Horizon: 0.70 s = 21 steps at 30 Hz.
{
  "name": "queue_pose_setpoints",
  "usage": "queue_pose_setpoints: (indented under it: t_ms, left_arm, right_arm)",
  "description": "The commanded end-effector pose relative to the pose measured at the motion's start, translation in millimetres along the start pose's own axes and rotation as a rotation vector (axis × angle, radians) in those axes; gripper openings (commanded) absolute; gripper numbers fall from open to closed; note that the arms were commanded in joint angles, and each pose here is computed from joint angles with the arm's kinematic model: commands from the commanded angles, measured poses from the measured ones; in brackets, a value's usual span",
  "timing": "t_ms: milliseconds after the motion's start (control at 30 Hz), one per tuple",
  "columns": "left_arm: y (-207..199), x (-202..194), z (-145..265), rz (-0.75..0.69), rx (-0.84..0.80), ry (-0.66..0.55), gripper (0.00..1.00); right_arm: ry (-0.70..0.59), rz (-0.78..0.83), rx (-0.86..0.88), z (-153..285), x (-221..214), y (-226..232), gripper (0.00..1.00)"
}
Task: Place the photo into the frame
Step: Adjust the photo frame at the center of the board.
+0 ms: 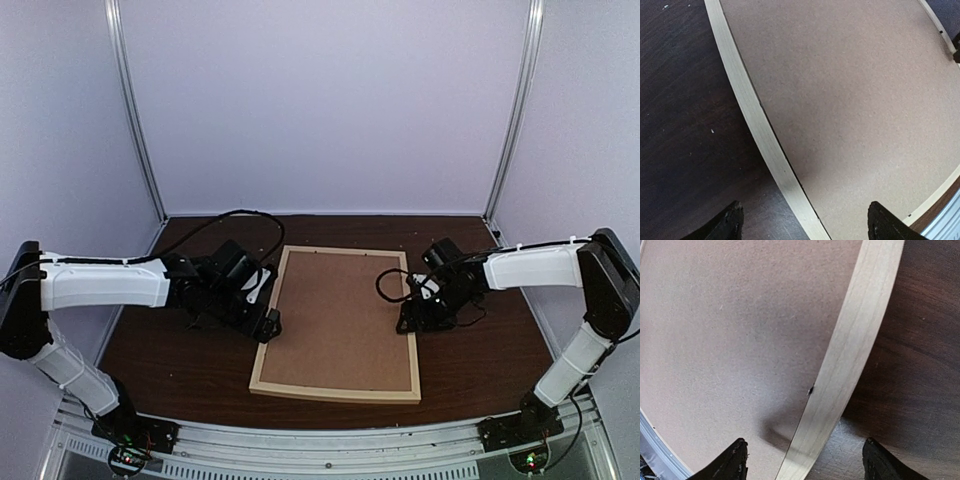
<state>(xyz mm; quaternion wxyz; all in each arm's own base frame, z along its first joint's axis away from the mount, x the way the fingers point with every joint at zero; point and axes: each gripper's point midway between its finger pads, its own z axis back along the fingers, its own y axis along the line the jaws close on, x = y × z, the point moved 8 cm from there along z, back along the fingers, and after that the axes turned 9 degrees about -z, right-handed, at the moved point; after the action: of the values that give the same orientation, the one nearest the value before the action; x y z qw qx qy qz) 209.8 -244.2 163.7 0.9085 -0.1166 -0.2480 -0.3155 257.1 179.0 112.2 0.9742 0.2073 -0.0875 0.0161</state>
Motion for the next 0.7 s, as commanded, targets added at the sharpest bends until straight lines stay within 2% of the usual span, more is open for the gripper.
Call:
queue_pose_setpoints:
  t_ms: [0, 167, 667]
  left_arm:
    - [4.3, 11.1, -14.8, 0.047, -0.023, 0.029, 0.86]
    - [8.8, 11.4, -34.3, 0.029, 0.043, 0.096, 0.84]
    - [7.6, -4.5, -59.4, 0.009, 0.066, 0.186, 0.72]
  right_arm:
    - [-0.013, 0.032, -0.081, -3.0, 0.9, 4.8, 0.77]
    - [-0.009, 0.046, -0.129, -8.0, -2.7, 5.6, 0.75]
    - [-0.016, 0.073, -0.199, -11.3, -2.9, 4.7, 0.7]
